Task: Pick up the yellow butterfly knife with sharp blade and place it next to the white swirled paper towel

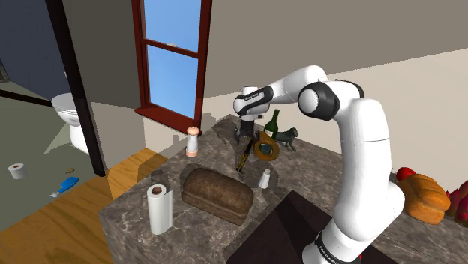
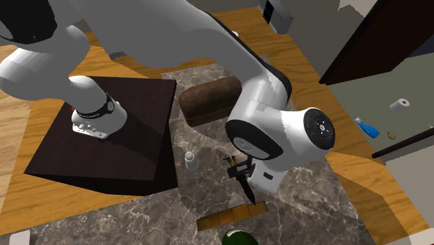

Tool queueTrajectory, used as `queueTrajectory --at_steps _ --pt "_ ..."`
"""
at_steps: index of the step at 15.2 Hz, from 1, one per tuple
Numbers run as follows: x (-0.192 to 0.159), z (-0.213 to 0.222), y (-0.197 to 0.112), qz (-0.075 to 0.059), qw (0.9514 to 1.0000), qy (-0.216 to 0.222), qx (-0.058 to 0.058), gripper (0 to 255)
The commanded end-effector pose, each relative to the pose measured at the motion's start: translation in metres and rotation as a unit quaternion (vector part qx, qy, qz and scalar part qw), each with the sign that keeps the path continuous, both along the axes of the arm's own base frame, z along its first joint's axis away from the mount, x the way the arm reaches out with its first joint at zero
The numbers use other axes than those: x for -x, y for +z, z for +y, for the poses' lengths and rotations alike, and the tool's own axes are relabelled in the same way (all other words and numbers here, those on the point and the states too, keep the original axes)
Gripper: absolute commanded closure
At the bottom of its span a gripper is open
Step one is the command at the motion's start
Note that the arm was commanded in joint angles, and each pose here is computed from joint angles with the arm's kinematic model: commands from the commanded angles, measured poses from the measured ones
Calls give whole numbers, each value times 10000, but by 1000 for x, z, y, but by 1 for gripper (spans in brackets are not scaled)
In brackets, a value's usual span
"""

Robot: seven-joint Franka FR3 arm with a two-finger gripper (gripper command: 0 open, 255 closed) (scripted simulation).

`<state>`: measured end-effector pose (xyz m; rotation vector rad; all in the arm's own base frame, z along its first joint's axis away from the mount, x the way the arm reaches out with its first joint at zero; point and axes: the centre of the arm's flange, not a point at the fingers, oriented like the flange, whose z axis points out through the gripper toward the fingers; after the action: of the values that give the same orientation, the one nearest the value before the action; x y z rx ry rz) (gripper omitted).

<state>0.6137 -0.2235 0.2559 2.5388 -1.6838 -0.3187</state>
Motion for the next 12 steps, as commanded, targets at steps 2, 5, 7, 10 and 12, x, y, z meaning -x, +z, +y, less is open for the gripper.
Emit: queueTrajectory --at_steps 2,5,7,10,12 --pt "-2 -19 -18 46 9995 -297 52 0" --pt "2 -19 -33 46 9995 -297 52 0" --pt "4 -18 -44 46 9995 -297 52 0" --pt "6 -18 -52 46 9995 -297 52 0" --pt "6 -18 -52 46 9995 -297 52 0"
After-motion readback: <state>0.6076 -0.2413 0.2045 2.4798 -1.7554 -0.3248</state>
